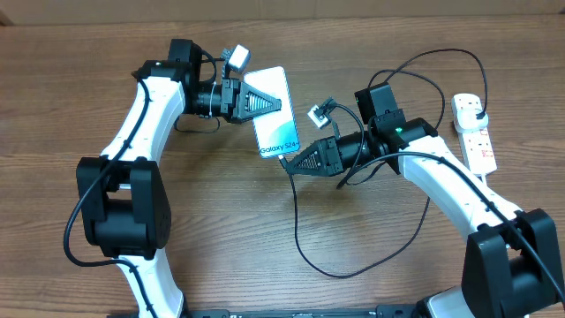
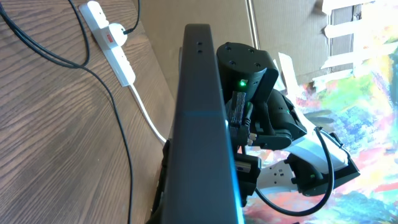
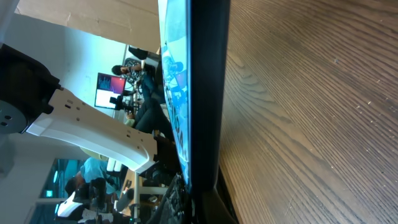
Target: Plug charger to phone and switch on socket
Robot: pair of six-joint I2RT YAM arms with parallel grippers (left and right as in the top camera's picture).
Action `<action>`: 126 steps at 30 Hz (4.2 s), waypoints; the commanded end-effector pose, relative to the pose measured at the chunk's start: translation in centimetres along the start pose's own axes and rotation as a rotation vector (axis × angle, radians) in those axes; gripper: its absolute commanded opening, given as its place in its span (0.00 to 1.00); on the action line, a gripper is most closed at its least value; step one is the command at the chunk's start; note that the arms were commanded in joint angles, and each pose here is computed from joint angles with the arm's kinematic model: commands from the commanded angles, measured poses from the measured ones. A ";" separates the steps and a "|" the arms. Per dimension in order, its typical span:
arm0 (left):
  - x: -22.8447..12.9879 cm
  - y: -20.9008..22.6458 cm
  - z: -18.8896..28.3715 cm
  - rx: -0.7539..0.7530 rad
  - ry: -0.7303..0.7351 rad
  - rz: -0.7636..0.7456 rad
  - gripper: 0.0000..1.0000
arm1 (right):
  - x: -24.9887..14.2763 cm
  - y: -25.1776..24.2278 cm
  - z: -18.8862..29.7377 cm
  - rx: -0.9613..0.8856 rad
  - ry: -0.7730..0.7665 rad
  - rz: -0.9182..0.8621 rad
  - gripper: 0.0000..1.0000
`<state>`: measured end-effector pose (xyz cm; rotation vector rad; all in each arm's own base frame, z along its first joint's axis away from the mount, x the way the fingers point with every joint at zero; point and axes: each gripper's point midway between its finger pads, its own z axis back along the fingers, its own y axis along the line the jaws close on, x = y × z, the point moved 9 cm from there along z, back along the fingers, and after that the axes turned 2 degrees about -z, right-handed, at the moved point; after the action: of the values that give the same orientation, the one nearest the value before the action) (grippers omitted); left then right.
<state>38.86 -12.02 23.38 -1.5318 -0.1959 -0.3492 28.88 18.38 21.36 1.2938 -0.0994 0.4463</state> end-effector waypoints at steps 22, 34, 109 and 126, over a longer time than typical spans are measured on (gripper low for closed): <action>1.4 -0.8 0.0 -0.046 -0.006 0.041 0.04 | 1.3 0.7 0.7 -0.014 -0.059 -0.024 0.04; 2.3 -0.6 2.5 -0.024 -0.063 0.018 0.04 | 1.0 -0.7 0.8 -0.172 -0.085 -0.089 0.04; 2.5 -0.4 5.8 -0.005 -0.138 0.062 0.04 | 1.7 -1.0 -3.3 -0.166 -0.074 -0.061 0.04; 2.5 -0.4 5.2 -0.008 -0.123 0.062 0.04 | 1.4 0.4 -3.1 -0.107 -0.046 0.028 0.04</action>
<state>41.69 -6.55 23.63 -1.5045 -0.2484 -0.1720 29.60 21.67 20.48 1.1644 -0.1525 0.3753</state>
